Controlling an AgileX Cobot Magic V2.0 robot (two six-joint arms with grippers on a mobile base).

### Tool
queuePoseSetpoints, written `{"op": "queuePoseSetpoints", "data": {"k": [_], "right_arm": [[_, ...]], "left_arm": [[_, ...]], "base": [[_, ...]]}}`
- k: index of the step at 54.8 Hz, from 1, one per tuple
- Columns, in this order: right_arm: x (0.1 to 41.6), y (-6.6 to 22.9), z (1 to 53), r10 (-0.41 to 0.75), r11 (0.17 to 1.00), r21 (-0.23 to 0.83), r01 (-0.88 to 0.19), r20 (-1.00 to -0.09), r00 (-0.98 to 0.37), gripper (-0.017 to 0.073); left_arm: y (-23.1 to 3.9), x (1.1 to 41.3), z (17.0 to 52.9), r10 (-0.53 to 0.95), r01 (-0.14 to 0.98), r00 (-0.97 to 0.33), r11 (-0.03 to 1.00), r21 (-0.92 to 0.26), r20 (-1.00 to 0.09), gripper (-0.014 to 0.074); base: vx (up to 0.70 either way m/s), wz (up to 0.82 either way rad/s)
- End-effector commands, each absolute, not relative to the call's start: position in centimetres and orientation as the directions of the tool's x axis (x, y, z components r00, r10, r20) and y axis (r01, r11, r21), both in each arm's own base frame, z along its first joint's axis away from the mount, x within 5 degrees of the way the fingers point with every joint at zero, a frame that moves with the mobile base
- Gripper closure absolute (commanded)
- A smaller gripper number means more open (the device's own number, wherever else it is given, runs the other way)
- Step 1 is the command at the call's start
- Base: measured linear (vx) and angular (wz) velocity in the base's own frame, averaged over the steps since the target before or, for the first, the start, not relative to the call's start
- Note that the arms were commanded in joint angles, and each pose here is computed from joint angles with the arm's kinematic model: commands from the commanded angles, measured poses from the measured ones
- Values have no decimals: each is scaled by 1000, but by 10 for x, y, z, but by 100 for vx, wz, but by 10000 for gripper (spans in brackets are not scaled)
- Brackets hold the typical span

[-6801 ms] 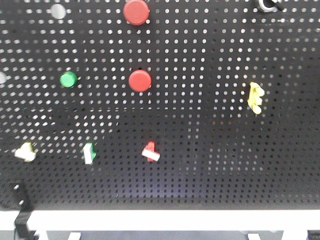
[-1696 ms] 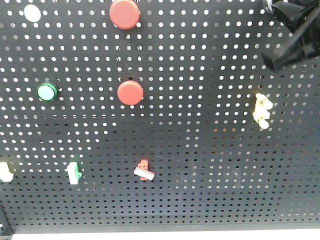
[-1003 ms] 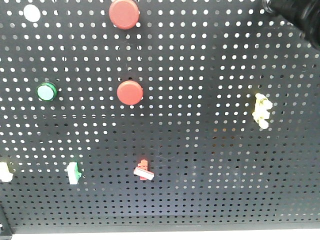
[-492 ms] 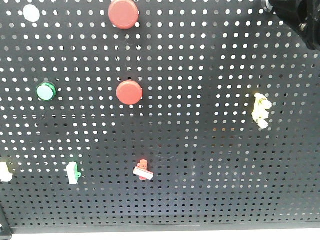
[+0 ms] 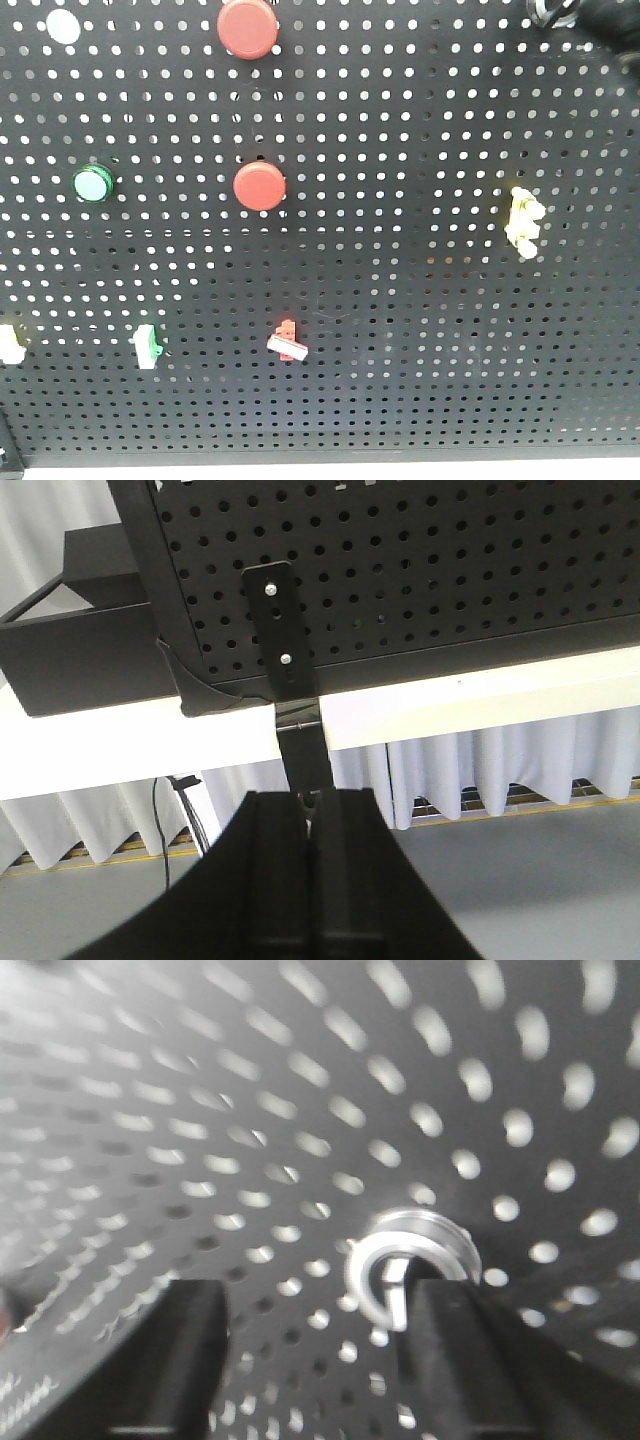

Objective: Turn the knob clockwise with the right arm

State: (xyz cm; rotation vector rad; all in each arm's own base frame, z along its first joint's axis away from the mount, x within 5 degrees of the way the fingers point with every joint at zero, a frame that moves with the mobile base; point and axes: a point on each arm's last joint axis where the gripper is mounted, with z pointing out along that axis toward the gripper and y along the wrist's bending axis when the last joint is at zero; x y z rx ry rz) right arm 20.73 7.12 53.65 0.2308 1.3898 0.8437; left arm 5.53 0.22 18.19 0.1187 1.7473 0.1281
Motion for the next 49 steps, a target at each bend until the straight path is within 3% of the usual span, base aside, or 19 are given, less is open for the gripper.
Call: {"op": "queuePoseSetpoints", "data": {"k": [1,10,18,30,49], "right_arm": [[173,59,561,584,751,505,-425,-808,72,64],[131,41,568,501,820,419,-389,-855,135,64],[104,32,545,501,820,424,-384,-857,122,66],[85,27,500,503,816,420,-397,-854,130,65],[68,21,478,498,819,420,-391,-859,120,65]], "left_arm": [[1,56,181,144,11,-111,990,143,-983,600],[1,56,181,144,11,-111,990,143,-983,600],[1,56,181,144,11,-111,990,143,-983,600],[1,56,181,144,11,-111,990,143,-983,600],[1,56,181,144,11,-111,990,143,-983,600]], "base": [[0,0],[0,0],[0,0],[0,0],[0,0]]}}
